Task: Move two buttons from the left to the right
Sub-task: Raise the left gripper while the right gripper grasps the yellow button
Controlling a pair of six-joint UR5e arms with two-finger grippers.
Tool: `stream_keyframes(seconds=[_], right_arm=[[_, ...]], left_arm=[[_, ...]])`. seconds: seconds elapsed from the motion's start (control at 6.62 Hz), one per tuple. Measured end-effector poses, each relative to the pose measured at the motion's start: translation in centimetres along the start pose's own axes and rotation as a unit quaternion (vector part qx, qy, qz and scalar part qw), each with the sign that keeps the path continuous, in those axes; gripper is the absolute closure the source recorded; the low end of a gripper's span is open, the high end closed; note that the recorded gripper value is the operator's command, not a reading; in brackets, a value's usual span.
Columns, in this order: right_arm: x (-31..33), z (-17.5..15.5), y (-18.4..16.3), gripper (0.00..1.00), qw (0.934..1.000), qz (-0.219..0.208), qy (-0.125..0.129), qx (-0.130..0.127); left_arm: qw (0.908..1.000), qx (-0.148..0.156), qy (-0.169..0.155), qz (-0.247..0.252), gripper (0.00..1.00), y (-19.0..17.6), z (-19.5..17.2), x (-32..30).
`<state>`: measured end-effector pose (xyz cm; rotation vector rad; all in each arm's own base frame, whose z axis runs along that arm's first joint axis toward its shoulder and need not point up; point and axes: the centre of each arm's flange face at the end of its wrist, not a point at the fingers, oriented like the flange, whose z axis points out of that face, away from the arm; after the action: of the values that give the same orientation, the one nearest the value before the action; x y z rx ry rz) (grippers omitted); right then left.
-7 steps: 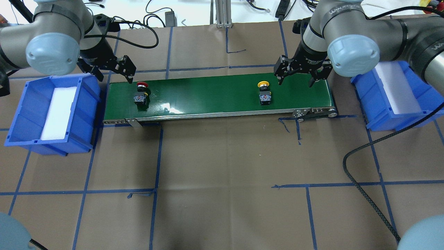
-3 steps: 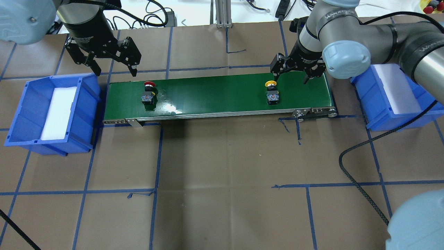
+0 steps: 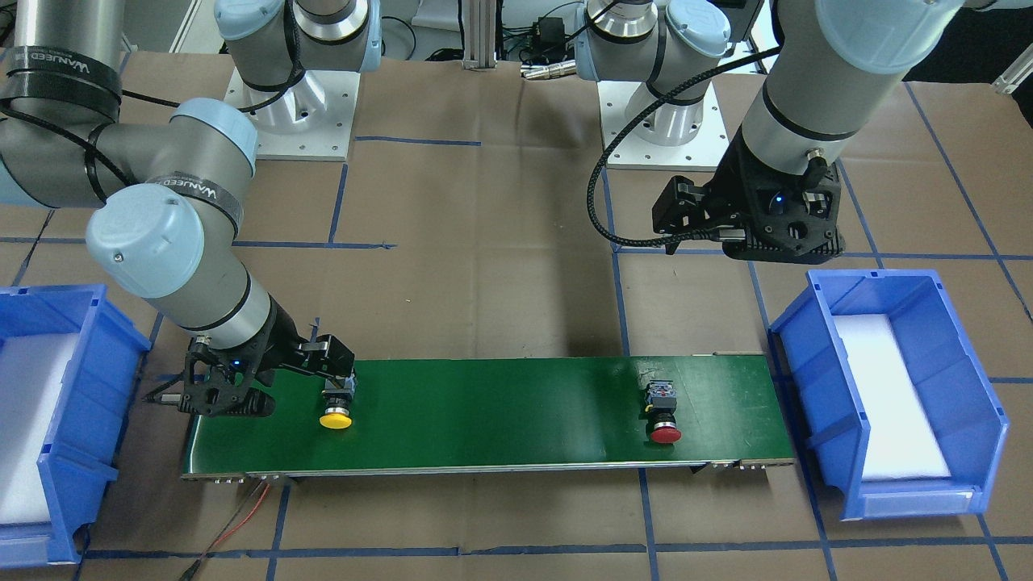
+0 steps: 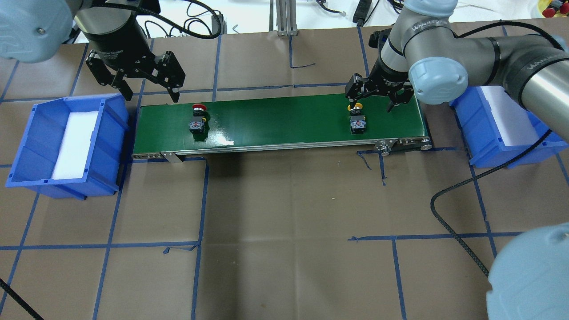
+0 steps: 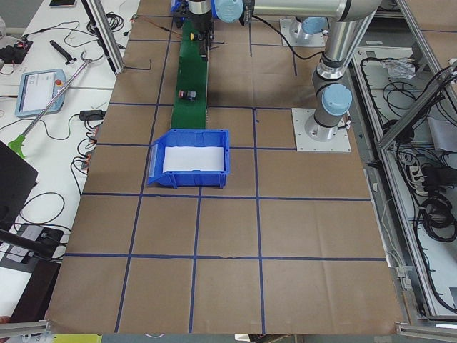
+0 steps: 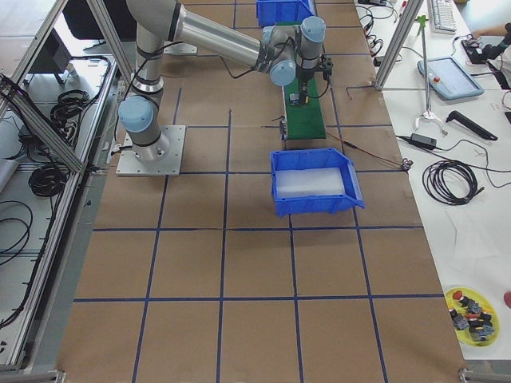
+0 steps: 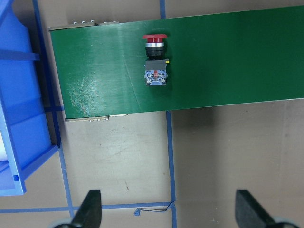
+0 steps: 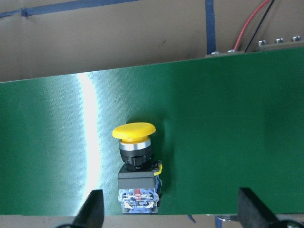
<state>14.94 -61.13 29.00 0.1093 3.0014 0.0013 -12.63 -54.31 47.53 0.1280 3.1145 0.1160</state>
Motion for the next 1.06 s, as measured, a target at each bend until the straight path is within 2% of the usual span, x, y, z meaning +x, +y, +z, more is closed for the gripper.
stream_keyframes(seconds=[0.3,0.45,0.76,0.91,1.06], right_arm=[[0.3,1.9,-0.2,0.01,0.9999,0.002,0.002,-0.015],[0.4,2.8,-0.3,0.2,0.9998,0.002,0.004,-0.022],[0.7,4.0,-0.5,0.83,0.9994,0.0,0.011,-0.032],[0.9,4.3,-0.5,0.94,0.9992,-0.005,0.017,-0.034],[1.1,4.2,-0.5,0.95,0.9988,-0.016,0.03,-0.034]], left_arm=[[0.9999,0.014,0.0,0.001,0.0,0.1,-0.2,-0.1],[0.9998,0.02,-0.001,0.001,0.0,0.0,-0.4,-0.1],[0.9997,0.026,-0.002,0.001,0.0,0.0,-0.6,-0.1],[0.9996,0.027,-0.003,0.0,0.0,0.0,-0.6,-0.1],[0.9996,0.028,-0.003,0.0,0.0,0.0,-0.6,-0.1]])
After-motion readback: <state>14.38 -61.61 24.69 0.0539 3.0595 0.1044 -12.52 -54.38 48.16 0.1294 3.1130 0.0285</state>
